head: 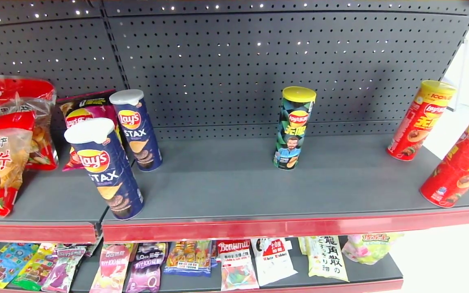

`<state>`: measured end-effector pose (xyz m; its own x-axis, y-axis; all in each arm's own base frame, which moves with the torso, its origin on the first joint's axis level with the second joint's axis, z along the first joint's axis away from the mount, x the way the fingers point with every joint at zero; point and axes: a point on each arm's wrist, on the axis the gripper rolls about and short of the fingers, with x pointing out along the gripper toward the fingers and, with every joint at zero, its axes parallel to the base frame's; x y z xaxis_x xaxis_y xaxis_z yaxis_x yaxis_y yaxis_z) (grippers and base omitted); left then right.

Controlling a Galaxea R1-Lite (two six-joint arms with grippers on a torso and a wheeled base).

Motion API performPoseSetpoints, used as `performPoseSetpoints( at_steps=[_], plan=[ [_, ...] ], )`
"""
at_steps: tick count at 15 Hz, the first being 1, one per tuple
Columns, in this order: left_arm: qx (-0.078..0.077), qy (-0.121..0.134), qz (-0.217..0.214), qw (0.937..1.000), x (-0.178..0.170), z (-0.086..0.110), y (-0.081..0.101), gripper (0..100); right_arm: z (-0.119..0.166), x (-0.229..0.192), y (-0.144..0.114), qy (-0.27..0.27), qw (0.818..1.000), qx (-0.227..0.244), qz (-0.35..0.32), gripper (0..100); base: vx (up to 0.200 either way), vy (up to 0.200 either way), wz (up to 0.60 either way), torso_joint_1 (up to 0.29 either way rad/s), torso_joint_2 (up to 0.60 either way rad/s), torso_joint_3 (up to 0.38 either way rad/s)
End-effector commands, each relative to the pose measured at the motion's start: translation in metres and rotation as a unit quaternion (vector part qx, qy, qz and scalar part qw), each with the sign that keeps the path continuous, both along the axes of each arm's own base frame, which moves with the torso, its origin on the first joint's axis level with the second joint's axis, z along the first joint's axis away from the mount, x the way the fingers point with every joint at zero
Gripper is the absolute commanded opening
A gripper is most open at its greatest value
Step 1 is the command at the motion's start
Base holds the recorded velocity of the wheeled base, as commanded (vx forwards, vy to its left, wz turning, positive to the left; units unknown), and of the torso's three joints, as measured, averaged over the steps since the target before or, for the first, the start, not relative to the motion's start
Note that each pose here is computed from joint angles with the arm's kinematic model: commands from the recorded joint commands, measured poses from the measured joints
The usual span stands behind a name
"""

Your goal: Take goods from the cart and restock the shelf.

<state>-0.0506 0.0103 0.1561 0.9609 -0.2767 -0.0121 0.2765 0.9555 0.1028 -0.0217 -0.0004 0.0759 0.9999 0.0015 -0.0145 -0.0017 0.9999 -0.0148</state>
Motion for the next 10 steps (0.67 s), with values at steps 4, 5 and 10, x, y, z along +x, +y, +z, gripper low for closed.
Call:
performPoseSetpoints(
  at_steps=[4,5,10],
  plan=[
    [-0.009,0.01,-0.028,0.9995,0.002,-0.001,-0.002,0,0.001,0.002,0.0,0.015,1.0,-0.015,0.0,100,0.0,0.0,0.0,0.0,0.0,0.0],
    [-0.009,0.012,-0.035,0.9993,0.003,0.001,-0.002,0,0.001,0.002,0.0,0.01,1.0,-0.016,0.003,100,0.0,0.0,0.0,0.0,0.0,0.0],
    [-0.106,0.038,-0.098,0.9887,0.033,0.042,-0.011,0,0.157,0.052,0.006,0.006,0.993,0.05,0.105,100,0.0,0.0,0.0,0.0,0.0,0.0]
  ],
)
